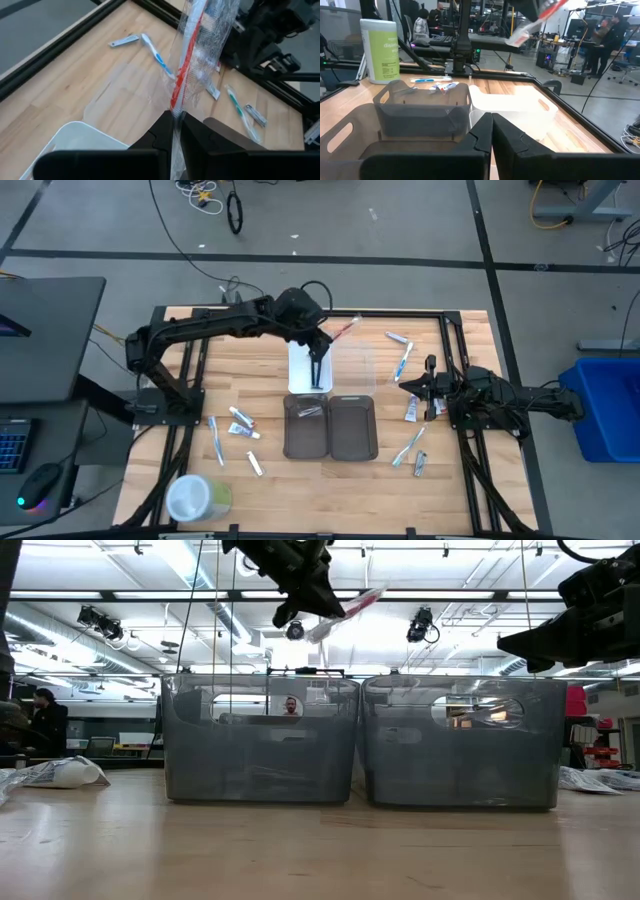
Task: Pick & Place Travel size toiletries
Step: Put the orange toothbrush into the transparent bin
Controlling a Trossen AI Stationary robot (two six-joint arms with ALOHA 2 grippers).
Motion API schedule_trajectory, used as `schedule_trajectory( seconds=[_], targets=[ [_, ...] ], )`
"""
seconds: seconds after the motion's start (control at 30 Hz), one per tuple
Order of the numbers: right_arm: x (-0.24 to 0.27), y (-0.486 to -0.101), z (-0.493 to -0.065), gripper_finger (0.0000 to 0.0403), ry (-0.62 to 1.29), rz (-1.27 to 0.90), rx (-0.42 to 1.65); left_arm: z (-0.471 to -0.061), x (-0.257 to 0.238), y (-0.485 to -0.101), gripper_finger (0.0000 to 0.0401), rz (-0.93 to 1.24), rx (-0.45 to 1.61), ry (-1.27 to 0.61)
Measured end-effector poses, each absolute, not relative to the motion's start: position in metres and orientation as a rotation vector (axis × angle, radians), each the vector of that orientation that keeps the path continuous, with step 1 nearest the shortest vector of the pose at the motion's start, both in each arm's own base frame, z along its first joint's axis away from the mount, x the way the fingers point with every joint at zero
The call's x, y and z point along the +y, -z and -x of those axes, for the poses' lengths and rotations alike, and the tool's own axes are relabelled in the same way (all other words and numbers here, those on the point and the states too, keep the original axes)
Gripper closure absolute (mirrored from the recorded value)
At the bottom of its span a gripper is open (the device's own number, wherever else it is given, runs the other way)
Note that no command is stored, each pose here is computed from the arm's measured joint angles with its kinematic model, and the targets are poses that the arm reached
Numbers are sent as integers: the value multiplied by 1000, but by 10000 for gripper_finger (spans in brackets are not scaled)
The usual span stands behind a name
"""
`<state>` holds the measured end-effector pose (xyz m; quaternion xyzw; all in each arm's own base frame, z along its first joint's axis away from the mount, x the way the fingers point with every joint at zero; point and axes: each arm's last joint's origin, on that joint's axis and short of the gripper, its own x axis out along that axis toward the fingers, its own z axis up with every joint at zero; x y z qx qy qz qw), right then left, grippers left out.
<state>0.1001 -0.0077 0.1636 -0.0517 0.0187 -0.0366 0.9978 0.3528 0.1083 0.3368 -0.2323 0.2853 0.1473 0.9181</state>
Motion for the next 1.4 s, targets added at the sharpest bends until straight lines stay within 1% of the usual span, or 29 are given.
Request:
schedule_trajectory(
  seconds=[0.27,0.63,0.83,1.07,1.3,1.4],
  targets=[
    [-8,-164,-100,389,74,103,38,-366,116,-327,369,498,604,-282],
    [-8,-164,-100,390,74,104,37,-400,127,-268,369,615,709,-266],
    [-8,-164,-100,390,74,104,38,-408,131,-245,369,676,752,-249],
    [-8,-164,-100,389,73,104,38,-410,131,-245,369,734,738,-267],
    [-8,-164,-100,389,74,104,38,-413,131,-249,369,965,668,-313],
    [-8,-164,-100,390,74,104,38,-414,132,-251,369,1031,640,-335]
  ],
)
